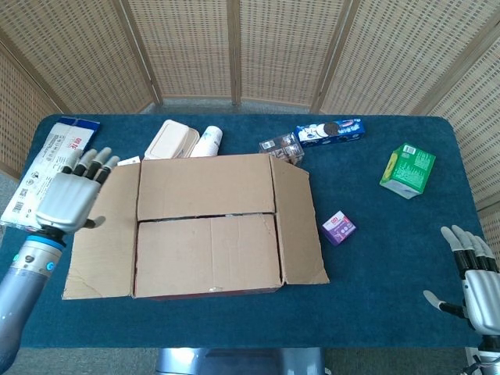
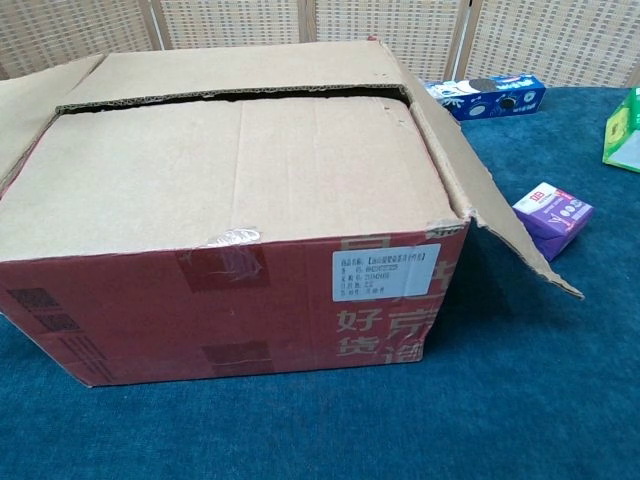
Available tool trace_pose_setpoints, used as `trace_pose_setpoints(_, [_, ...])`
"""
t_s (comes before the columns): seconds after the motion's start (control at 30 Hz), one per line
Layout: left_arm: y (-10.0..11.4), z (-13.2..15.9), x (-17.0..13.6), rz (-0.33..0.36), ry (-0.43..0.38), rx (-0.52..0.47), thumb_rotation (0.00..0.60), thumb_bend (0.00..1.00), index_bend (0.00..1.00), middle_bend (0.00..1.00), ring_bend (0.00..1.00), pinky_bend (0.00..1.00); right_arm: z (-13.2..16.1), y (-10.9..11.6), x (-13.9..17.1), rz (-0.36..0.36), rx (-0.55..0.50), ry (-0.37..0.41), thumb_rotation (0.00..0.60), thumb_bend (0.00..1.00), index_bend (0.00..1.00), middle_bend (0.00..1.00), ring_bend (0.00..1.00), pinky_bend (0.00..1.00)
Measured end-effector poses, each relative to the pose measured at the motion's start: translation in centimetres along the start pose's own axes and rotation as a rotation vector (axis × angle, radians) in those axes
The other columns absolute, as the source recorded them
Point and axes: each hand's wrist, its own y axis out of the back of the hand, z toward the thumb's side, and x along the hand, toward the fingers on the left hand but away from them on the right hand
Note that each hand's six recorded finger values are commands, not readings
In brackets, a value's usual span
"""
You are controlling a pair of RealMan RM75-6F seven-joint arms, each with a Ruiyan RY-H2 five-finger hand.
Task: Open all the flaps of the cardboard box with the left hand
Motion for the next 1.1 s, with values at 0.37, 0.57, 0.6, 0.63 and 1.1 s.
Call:
trace_pose_setpoints(0.37, [-2.3, 5.5, 1.0, -0.019, -0.122, -0.101, 0.600, 0.08, 0.00, 0.00, 0.00, 0.07, -0.2, 0.1, -0.2, -0.002, -0.005, -0.005, 0.600, 0.00, 0.00, 0.00, 0.00, 0.00])
trace_pose_setpoints(0.57, [-2.6, 8.1, 1.7, 0.003, -0.161, -0.119, 0.600, 0.08, 0.00, 0.00, 0.00, 0.07, -0.4, 0.3, -0.1, -0.005, -0.009, -0.007, 0.600, 0.00, 0.00, 0.00, 0.00, 0.00])
trace_pose_setpoints(0.6, [-2.6, 8.4, 1.8, 0.007, -0.162, -0.119, 0.600, 0.08, 0.00, 0.00, 0.00, 0.07, -0.4, 0.3, -0.2, -0.005, -0.010, -0.007, 0.600, 0.00, 0.00, 0.00, 0.00, 0.00])
trace_pose_setpoints(0.63, [-2.6, 8.6, 1.9, 0.011, -0.163, -0.117, 0.600, 0.08, 0.00, 0.00, 0.00, 0.07, -0.4, 0.3, -0.2, -0.005, -0.010, -0.007, 0.600, 0.00, 0.00, 0.00, 0.00, 0.00])
trace_pose_setpoints(1.1, [-1.5, 10.5, 3.9, 0.082, -0.154, -0.075, 0.600, 0.08, 0.00, 0.00, 0.00, 0.09, -0.4, 0.3, -0.1, 0.003, -0.022, -0.006, 0.600, 0.00, 0.00, 0.00, 0.00, 0.00])
